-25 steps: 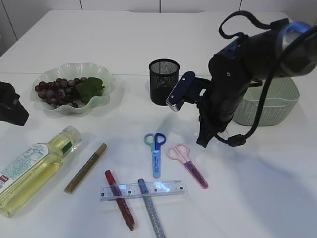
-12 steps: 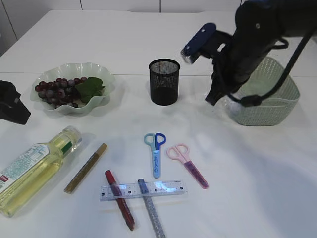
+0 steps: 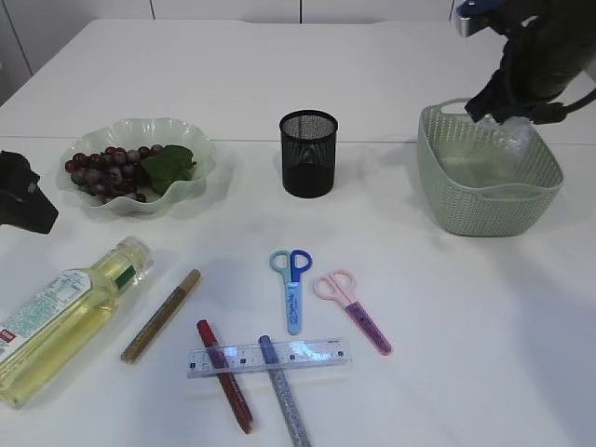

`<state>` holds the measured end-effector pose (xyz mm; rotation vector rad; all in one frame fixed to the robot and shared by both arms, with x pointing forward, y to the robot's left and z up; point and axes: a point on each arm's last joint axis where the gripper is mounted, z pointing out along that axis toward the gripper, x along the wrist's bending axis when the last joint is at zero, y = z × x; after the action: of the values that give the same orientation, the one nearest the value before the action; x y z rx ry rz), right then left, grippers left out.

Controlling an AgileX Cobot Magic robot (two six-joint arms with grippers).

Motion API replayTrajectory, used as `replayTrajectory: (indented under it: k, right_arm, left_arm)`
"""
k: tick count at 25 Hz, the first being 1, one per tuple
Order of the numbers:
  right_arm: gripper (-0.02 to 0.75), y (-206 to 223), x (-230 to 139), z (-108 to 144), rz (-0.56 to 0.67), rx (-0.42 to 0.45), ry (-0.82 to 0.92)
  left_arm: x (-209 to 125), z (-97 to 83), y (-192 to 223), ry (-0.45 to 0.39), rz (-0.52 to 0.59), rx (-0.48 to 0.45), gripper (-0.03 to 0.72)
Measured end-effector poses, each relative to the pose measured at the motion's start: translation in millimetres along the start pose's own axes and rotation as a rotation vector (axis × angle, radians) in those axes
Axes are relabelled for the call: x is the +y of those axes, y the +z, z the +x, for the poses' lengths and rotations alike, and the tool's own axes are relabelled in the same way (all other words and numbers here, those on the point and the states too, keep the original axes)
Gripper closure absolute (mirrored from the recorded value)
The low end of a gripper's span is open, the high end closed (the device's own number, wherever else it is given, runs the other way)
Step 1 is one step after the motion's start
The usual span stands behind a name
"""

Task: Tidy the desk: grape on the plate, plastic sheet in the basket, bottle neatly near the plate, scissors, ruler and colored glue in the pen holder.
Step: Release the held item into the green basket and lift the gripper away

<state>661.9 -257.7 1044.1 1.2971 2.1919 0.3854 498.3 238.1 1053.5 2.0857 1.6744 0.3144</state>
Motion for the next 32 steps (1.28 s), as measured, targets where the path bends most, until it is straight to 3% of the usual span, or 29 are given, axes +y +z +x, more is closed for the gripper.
replayTrajectory:
  k: [3, 8, 10, 14, 20, 32]
  right_arm:
    - [0.650, 11.6, -4.2, -7.7, -0.002, -0.010, 0.059]
    - [0.300, 23.7, -6.7, -4.5, 0.014, 0.004, 0.082]
    - [0.236, 23.7, -6.5, -4.6, 0.012, 0.004, 0.084]
    - [0.203, 23.5, -10.2, -1.7, 0.055, 0.034, 0.105]
    - [0.200, 0.3, -15.7, 6.7, 0.151, 0.147, 0.220]
    - [0.199, -60.3, -38.0, 13.7, 0.249, 0.189, 0.342]
  left_arm:
    - [0.0, -0.6, 0.0, -0.006, -0.001, -0.007, 0.273]
    - [0.1, -1.5, 0.0, -0.016, -0.001, -0.016, 0.273]
    - [0.1, -1.6, 0.0, -0.017, -0.002, -0.018, 0.273]
    - [0.1, -1.6, 0.2, -0.017, -0.001, -0.018, 0.273]
    - [0.7, -1.6, 0.2, -0.018, -0.007, -0.018, 0.273]
    - [-1.9, -2.2, 0.2, -0.021, 0.022, -0.024, 0.273]
